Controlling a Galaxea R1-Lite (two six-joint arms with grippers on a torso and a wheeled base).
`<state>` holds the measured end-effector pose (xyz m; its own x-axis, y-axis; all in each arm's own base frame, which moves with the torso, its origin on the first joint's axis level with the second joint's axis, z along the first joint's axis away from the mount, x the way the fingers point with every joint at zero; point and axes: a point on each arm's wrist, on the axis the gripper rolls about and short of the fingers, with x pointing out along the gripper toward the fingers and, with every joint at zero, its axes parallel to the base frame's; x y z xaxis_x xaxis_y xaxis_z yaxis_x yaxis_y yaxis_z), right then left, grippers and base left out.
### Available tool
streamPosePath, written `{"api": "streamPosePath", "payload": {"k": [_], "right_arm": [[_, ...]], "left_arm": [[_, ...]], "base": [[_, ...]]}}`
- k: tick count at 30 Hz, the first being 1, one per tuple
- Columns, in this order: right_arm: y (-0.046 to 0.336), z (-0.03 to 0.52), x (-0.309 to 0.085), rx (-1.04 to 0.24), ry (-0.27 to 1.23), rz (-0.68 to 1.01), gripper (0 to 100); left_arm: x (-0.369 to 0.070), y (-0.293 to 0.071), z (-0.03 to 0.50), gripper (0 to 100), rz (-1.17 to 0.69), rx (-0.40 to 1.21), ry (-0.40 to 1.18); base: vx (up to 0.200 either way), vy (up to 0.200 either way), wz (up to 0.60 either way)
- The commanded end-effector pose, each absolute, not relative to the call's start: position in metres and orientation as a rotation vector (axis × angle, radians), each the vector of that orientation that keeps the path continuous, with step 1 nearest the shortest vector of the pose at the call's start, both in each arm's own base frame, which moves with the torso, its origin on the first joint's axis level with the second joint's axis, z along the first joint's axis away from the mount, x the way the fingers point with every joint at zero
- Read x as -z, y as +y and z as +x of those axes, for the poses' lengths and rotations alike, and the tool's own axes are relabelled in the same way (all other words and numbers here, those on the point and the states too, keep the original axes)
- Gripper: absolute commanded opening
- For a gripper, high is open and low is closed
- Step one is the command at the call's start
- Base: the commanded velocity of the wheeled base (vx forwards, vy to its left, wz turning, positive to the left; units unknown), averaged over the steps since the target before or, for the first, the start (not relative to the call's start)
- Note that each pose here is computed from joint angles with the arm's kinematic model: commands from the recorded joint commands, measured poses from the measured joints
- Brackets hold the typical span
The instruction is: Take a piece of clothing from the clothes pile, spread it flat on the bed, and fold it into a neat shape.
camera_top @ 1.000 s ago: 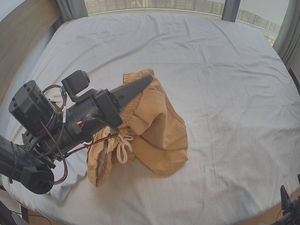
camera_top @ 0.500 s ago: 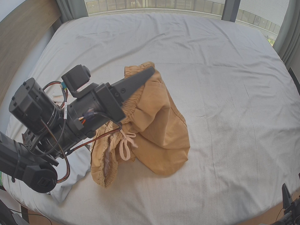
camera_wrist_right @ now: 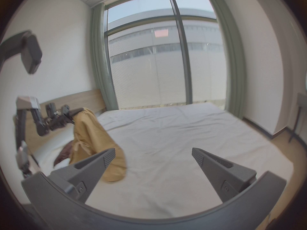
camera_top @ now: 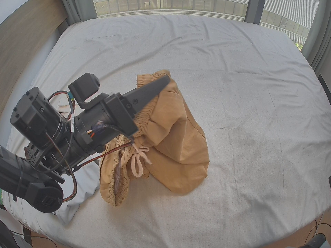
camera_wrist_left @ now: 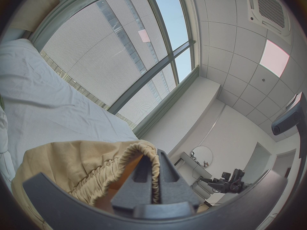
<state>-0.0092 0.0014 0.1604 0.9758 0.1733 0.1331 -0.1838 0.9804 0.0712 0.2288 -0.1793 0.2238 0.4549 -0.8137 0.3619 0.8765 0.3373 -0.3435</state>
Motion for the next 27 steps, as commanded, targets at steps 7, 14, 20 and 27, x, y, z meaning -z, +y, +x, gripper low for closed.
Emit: {"api": "streamPosePath", "payload": {"k": [7, 14, 20, 27], "right_arm": [[0.061, 0.1, -0.253, -0.864, 0.252, 0.313, 100], [0.085, 0.149, -0.218, -0.902, 0.347, 0.324, 100], [0.093, 0.193, -0.183, -0.833, 0.379, 0.334, 100], [0.104, 0.225, -0.142, -0.805, 0.471, 0.342, 100]], "left_arm": [[-0.228, -0.178, 0.23, 0, -0.535, 1.102, -0.154], [-0.231, -0.168, 0.236, 0, -0.531, 1.067, -0.176], [-0.247, -0.151, 0.242, 0, -0.522, 1.028, -0.243], [-0.254, -0.149, 0.244, 0, -0.524, 1.017, -0.272]], "base": [[0.0, 0.0, 0.0], [0.0, 0.0, 0.0], [0.0, 0.0, 0.0], [0.0, 0.0, 0.0]]}}
